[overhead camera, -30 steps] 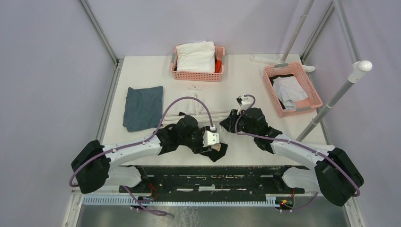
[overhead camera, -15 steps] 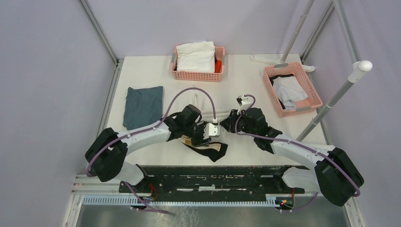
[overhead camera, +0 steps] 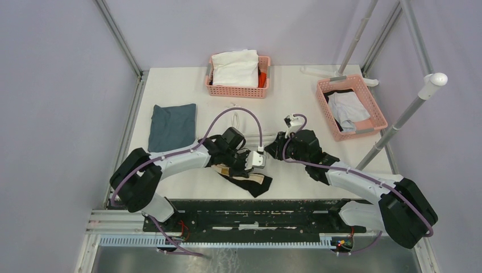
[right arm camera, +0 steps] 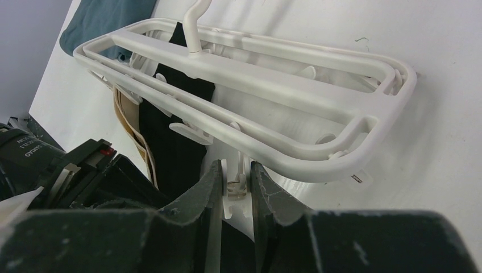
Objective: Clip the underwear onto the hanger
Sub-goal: Clamp the underwear onto the hanger.
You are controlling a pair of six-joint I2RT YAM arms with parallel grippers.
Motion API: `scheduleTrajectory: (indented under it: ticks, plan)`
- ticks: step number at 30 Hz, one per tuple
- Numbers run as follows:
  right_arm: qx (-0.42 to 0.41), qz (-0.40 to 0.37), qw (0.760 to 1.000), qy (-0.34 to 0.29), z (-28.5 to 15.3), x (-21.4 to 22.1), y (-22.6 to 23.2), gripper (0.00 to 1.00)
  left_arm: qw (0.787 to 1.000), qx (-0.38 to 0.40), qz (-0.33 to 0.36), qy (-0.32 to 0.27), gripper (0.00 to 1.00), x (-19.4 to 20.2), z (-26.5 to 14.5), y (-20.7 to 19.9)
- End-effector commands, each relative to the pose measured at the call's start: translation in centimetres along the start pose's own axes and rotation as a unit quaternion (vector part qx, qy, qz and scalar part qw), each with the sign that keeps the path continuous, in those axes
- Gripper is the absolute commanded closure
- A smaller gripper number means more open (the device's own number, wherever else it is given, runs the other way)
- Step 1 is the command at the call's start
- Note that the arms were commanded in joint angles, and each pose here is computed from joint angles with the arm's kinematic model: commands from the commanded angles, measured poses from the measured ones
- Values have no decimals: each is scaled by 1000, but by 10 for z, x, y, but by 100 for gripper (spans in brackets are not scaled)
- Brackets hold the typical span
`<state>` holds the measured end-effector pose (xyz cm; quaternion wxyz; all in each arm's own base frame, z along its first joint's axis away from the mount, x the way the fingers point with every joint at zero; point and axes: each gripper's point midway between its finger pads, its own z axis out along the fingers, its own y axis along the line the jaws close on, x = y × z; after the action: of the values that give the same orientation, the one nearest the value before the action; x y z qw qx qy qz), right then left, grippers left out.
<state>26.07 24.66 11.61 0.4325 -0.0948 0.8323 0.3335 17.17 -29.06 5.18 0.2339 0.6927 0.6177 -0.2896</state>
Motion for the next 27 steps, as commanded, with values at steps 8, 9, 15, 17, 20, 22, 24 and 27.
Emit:
scheduleTrajectory:
  ticks: [8,9,15,17,20,22,24,27]
  plan:
    - [-22,-9,999,-45,-10,-26,15,91,994,-67,30,-83,97,-57,-29,13]
    - [-25,-8,999,-47,-12,-27,17,91,991,-91,36,-97,97,-62,-34,14]
    - [-62,17,995,-71,-26,-40,36,91,952,-237,77,-175,97,-83,-38,0]
    - [-80,19,994,-73,-29,-41,43,91,944,-261,73,-187,97,-81,-34,-4]
    - [-115,14,991,-68,-32,-38,54,91,936,-285,66,-195,97,-77,-28,-3]
    - [-144,4,988,-58,-33,-31,61,91,930,-297,68,-206,97,-79,-26,-2]
    - [-164,0,985,-48,-33,-23,66,90,923,-308,68,-218,97,-82,-28,1]
    - [-183,-3,982,-39,-35,-16,69,90,912,-331,67,-235,97,-87,-34,7]
